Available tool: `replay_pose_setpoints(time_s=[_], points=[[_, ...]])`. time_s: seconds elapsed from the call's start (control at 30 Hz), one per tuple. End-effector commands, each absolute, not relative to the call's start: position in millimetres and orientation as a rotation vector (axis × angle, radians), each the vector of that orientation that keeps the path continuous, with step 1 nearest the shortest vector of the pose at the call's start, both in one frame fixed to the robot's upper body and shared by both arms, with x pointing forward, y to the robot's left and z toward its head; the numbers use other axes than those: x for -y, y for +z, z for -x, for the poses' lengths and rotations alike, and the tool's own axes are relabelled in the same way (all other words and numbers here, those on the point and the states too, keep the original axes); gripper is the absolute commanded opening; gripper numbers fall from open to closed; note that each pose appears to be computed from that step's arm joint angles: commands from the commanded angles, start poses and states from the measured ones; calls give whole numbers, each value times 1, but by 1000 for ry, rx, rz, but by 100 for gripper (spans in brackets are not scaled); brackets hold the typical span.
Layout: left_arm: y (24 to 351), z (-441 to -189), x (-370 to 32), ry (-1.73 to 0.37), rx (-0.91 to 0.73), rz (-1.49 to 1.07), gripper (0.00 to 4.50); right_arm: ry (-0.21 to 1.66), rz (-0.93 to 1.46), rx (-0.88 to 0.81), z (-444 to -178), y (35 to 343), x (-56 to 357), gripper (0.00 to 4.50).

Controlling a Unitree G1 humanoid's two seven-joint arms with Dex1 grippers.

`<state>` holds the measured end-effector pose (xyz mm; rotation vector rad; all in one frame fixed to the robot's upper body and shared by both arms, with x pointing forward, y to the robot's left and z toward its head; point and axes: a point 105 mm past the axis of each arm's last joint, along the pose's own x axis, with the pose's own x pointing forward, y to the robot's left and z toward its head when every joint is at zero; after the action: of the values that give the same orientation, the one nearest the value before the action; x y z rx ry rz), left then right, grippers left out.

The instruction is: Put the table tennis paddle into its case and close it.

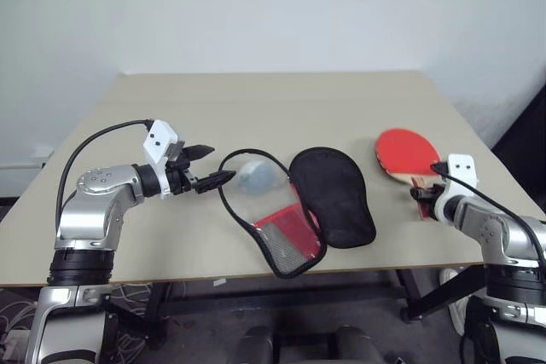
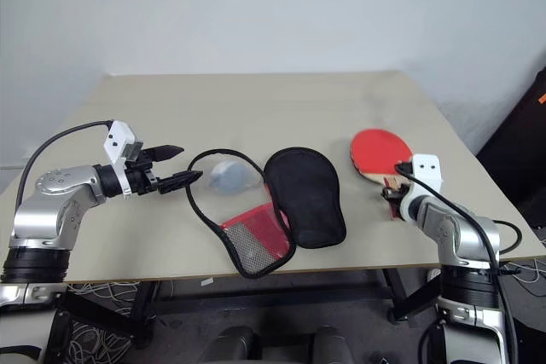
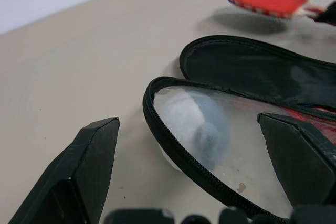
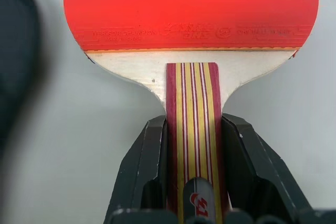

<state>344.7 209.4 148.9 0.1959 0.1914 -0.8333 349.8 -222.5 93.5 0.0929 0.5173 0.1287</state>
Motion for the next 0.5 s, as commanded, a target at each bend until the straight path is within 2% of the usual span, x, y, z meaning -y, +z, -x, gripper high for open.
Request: replay_pose_setpoints(time_s=[0.03, 0.3, 0.5], points=[[168, -349, -203, -845, -122, -225, 450, 264, -84, -406, -352, 131, 174, 109], [169, -351, -202, -851, -123, -226, 450, 337, -108, -479, -333, 115, 122, 109], [170, -353, -202, -854, -122, -230, 450, 323, -114, -582, -317, 86, 119, 109]])
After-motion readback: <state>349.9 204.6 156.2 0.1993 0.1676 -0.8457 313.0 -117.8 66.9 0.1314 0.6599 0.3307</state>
